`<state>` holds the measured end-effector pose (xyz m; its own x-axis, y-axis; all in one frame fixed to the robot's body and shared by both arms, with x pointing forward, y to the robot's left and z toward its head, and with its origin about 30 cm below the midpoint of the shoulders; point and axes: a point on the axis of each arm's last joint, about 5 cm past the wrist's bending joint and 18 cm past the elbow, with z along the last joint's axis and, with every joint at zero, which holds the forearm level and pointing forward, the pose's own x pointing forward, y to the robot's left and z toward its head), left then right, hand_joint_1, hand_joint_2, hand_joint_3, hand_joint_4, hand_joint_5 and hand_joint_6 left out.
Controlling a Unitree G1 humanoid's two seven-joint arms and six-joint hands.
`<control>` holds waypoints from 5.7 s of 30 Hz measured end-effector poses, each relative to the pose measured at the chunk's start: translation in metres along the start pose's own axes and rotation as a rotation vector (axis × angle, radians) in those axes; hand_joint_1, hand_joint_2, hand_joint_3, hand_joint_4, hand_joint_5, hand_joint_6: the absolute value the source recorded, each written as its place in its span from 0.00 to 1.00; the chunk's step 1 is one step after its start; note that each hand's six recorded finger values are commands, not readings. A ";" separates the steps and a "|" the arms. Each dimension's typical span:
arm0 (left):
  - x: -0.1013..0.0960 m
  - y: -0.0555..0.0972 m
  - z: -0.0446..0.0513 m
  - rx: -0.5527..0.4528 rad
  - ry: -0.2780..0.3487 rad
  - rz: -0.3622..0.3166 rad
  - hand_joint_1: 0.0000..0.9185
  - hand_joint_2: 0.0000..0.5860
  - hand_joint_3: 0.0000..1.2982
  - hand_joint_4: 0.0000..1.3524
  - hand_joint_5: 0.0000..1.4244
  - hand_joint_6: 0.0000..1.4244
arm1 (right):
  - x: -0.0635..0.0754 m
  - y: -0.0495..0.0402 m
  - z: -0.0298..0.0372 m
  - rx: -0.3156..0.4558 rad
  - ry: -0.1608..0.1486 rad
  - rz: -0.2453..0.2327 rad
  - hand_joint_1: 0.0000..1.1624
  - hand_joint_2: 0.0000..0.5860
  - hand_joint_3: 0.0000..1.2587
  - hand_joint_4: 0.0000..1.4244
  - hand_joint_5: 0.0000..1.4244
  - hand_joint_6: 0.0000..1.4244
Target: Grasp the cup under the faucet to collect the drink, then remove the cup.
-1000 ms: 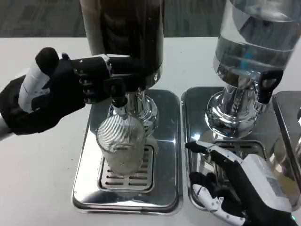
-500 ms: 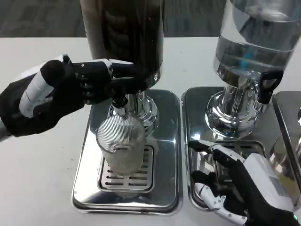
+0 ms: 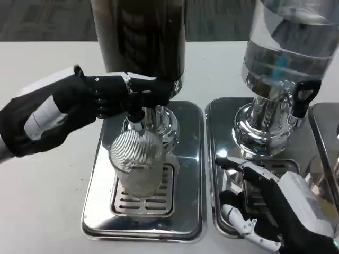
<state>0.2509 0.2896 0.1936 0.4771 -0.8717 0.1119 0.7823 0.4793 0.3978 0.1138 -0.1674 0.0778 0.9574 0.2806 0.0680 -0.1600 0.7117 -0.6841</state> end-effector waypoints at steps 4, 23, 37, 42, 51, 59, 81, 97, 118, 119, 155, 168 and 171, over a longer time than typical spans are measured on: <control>0.001 -0.002 0.0013 0.052 0.002 -0.004 0.00 0.08 0.22 0.10 0.11 0.08 | 0.000 -0.0003 -0.0001 0.002 0.001 0.001 0.48 0.75 0.22 0.18 0.16 0.20; 0.002 -0.005 0.0081 0.236 0.033 -0.032 0.00 0.08 0.22 0.09 0.11 0.07 | 0.000 -0.0019 -0.0013 0.013 0.014 0.004 0.50 0.77 0.21 0.18 0.16 0.20; 0.002 -0.006 0.0077 0.277 0.044 -0.030 0.00 0.09 0.22 0.09 0.11 0.07 | 0.014 -0.0114 0.0007 0.234 -0.020 0.015 0.51 0.54 0.09 0.09 0.14 0.20; 0.002 -0.008 0.0070 0.277 0.049 -0.027 0.00 0.09 0.22 0.09 0.11 0.07 | 0.019 -0.0121 0.0023 0.279 -0.034 0.040 0.53 0.49 0.07 0.07 0.13 0.20; 0.000 -0.008 0.0084 0.287 0.053 -0.026 0.00 0.11 0.22 0.09 0.10 0.07 | 0.034 -0.0099 0.0082 0.300 -0.057 0.113 0.57 0.43 0.01 0.02 0.07 0.16; 0.001 -0.009 0.0093 0.291 0.051 -0.026 0.00 0.11 0.22 0.08 0.10 0.07 | 0.044 -0.0095 0.0125 0.300 -0.080 0.157 0.60 0.41 0.00 0.00 0.04 0.13; 0.000 -0.011 0.0092 0.291 0.052 -0.015 0.00 0.13 0.23 0.08 0.10 0.07 | 0.061 -0.0042 0.0136 0.340 -0.089 0.169 0.67 0.47 0.03 0.04 0.09 0.15; -0.001 -0.012 0.0105 0.297 0.054 -0.016 0.00 0.13 0.25 0.09 0.11 0.07 | 0.080 0.0028 0.0168 0.365 -0.120 0.186 0.70 0.43 0.05 0.08 0.11 0.17; -0.006 -0.012 0.0111 0.299 0.061 0.021 0.00 0.13 0.25 0.08 0.13 0.08 | 0.092 0.0060 0.0175 0.382 -0.144 0.207 0.70 0.46 0.07 0.08 0.12 0.17; -0.006 -0.012 0.0113 0.300 0.062 0.028 0.00 0.13 0.25 0.08 0.13 0.09 | 0.092 0.0062 0.0176 0.382 -0.144 0.208 0.69 0.47 0.07 0.08 0.12 0.17; -0.083 -0.029 -0.0121 0.196 0.348 0.374 0.00 0.11 0.24 0.15 0.19 0.13 | 0.102 0.0132 0.0196 0.412 -0.168 0.240 0.42 0.44 0.13 0.13 0.15 0.19; -0.098 -0.038 -0.0384 0.146 0.498 0.431 0.00 0.11 0.25 0.16 0.20 0.13 | 0.105 0.0173 0.0142 0.415 -0.160 0.254 0.38 0.43 0.12 0.12 0.14 0.18; -0.100 -0.039 -0.0415 0.141 0.516 0.426 0.00 0.11 0.25 0.16 0.20 0.13 | 0.107 0.0180 0.0137 0.412 -0.163 0.260 0.38 0.43 0.11 0.11 0.13 0.17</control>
<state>0.1893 0.3618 0.1291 0.8889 -0.4330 -0.1496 0.4412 0.7211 0.5342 0.2098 -0.1158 0.0827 0.8288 0.5553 0.0684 -0.5005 0.7905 -0.3529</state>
